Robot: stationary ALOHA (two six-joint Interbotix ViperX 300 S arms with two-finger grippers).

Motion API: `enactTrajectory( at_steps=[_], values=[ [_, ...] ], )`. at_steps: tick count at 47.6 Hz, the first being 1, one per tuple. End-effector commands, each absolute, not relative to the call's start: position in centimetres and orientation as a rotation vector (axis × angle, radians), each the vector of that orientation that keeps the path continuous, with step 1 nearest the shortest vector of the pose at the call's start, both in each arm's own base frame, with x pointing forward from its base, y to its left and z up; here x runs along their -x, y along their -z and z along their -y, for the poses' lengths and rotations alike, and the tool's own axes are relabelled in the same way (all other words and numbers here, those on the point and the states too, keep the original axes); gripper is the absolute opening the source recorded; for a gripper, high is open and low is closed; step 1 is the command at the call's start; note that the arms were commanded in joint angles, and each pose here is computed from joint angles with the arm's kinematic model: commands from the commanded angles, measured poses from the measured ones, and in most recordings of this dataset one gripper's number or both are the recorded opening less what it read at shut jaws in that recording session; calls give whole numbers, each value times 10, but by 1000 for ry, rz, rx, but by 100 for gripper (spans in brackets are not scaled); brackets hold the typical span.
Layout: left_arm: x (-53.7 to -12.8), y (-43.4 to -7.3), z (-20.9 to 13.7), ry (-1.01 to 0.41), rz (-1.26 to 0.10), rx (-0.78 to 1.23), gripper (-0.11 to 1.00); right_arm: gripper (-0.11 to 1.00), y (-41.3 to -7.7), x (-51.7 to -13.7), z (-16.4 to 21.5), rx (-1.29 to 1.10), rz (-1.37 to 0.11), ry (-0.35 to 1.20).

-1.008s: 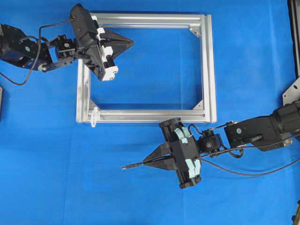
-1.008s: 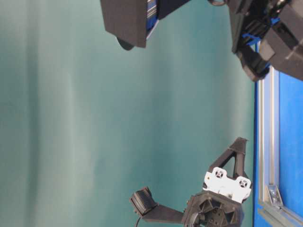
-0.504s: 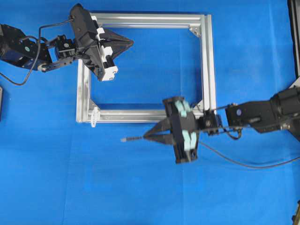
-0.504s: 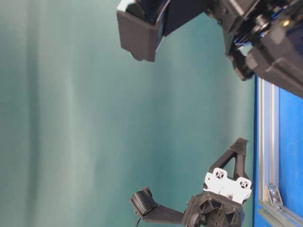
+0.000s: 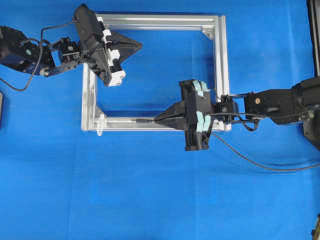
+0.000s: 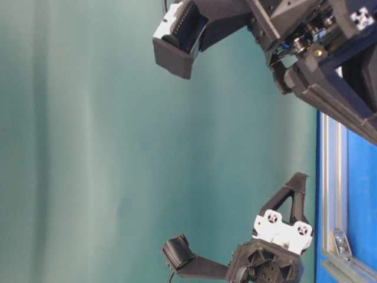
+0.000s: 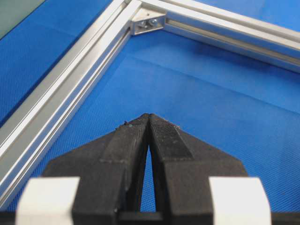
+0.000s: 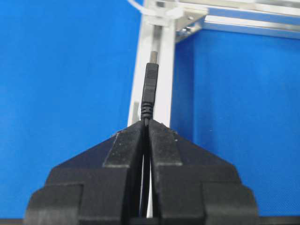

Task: Insert the wire through the string loop located on the left side.
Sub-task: 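Carry the cable plug with the right gripper toward the white zip-tie loop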

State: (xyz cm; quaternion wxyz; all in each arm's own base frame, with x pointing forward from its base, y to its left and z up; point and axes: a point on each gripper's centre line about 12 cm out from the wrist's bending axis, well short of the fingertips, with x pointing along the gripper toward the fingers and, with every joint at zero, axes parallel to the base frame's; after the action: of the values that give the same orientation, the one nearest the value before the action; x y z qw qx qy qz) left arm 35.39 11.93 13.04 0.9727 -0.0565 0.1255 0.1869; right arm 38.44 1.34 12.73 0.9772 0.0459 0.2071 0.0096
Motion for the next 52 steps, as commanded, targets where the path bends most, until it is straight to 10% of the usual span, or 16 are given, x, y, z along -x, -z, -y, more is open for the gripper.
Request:
enactTrajectory(
  at_steps=[1,52],
  values=[
    [-355,-145,-120,-376,-211,108,0,0,-142,-386,-13,-92,-370,-21],
    [-355,-145,-120,-376,-211,108,0,0,-139,-430,-14,-90,-382,-20]
  ],
)
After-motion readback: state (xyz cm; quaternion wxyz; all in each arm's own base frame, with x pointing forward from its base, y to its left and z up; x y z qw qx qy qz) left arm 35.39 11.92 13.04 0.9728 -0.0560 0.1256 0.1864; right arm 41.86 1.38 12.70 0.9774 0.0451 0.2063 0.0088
